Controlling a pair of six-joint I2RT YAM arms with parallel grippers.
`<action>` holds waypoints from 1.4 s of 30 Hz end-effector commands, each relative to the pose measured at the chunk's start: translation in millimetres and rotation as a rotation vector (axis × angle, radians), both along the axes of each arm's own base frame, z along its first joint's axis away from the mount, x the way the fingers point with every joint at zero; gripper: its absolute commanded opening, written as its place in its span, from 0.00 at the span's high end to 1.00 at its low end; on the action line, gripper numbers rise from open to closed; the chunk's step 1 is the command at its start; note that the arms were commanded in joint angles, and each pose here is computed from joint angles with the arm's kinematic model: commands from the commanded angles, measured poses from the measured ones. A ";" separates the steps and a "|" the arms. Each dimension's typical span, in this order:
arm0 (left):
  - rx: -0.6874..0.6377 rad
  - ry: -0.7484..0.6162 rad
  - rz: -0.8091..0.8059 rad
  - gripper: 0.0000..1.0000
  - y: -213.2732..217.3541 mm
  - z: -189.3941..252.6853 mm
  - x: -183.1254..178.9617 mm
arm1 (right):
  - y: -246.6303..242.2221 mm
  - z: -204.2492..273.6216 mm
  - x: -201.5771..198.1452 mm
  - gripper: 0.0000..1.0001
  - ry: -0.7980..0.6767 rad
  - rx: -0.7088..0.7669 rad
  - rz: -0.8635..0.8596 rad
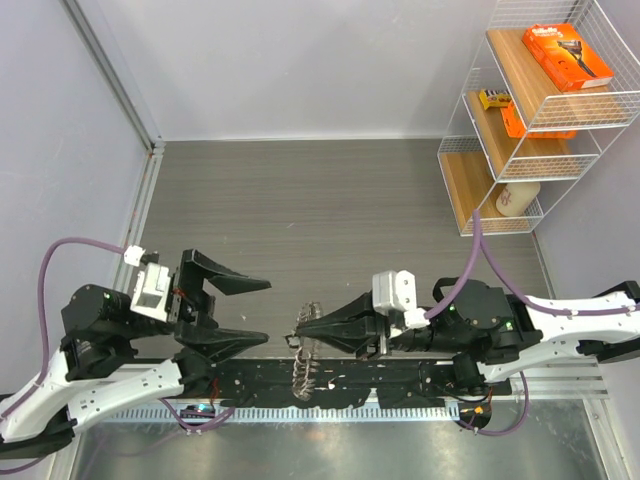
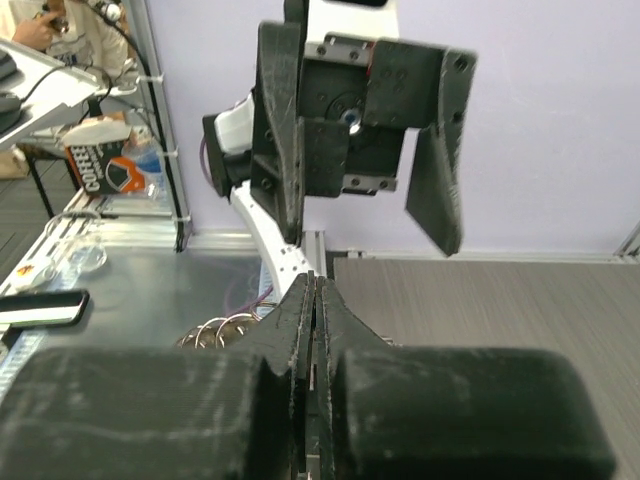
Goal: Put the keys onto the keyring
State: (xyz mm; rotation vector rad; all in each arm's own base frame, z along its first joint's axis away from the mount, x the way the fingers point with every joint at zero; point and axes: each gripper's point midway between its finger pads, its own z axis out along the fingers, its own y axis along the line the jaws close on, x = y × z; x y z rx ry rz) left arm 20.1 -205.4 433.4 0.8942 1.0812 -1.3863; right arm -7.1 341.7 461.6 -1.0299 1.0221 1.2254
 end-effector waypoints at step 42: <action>0.009 -0.257 -0.619 0.18 -43.0 3.2 -68.3 | -1.6 37.2 -43.0 0.95 0.002 -0.016 0.231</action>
